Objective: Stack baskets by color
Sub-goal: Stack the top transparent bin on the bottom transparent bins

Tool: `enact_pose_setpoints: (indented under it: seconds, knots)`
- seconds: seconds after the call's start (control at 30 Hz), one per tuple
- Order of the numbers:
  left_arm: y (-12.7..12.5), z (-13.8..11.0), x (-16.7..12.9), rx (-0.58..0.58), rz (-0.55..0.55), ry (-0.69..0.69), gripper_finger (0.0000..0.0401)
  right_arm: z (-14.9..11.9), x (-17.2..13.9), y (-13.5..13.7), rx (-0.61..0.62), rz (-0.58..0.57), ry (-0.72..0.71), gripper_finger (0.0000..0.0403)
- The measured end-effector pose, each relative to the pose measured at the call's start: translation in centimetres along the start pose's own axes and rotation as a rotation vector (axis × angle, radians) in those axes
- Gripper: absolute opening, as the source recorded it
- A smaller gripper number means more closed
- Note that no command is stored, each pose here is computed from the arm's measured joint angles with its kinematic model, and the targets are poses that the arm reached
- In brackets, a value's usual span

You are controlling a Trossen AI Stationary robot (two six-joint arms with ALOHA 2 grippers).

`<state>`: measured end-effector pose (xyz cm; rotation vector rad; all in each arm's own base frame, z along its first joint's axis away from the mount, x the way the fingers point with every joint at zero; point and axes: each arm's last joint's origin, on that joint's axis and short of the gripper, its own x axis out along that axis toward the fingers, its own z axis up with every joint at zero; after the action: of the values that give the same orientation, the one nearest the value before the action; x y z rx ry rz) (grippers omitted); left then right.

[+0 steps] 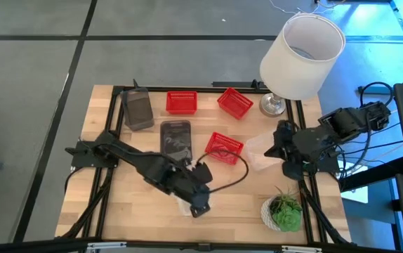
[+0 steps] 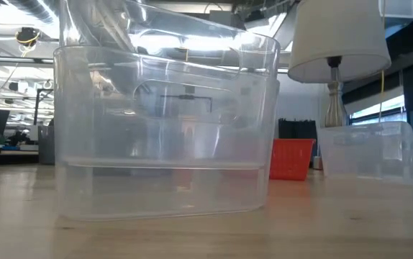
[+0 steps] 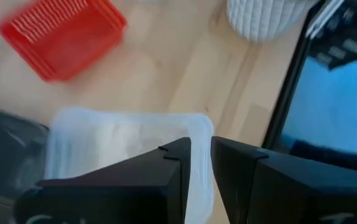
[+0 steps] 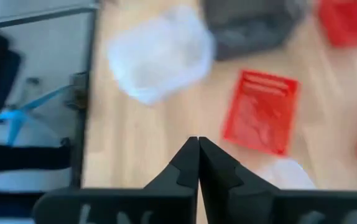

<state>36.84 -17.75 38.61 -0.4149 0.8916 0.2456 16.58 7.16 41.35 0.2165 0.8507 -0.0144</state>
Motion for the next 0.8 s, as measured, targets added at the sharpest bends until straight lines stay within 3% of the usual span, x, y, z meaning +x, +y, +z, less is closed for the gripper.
enact_pose_setpoints:
  seconds: [0.17,0.37,0.6,0.8]
  knots:
    - [1.0,0.6,-3.3,0.033,0.002,-0.094,0.0054,-0.1,1.4,-0.8,0.147,-0.116,0.1,0.0014]
    - [1.8,0.9,-5.6,0.053,-0.013,-0.129,0.0054,0.4,3.7,-2.0,0.339,-0.226,0.215,0.0062]
    - [2.3,0.7,-6.3,0.083,0.008,-0.117,0.0054,1.4,6.7,-3.1,0.47,-0.306,0.309,0.0131]
    - [2.8,0.4,-6.9,0.095,0.027,-0.096,0.0054,0.6,10.0,-4.9,0.59,-0.415,0.469,0.0141]
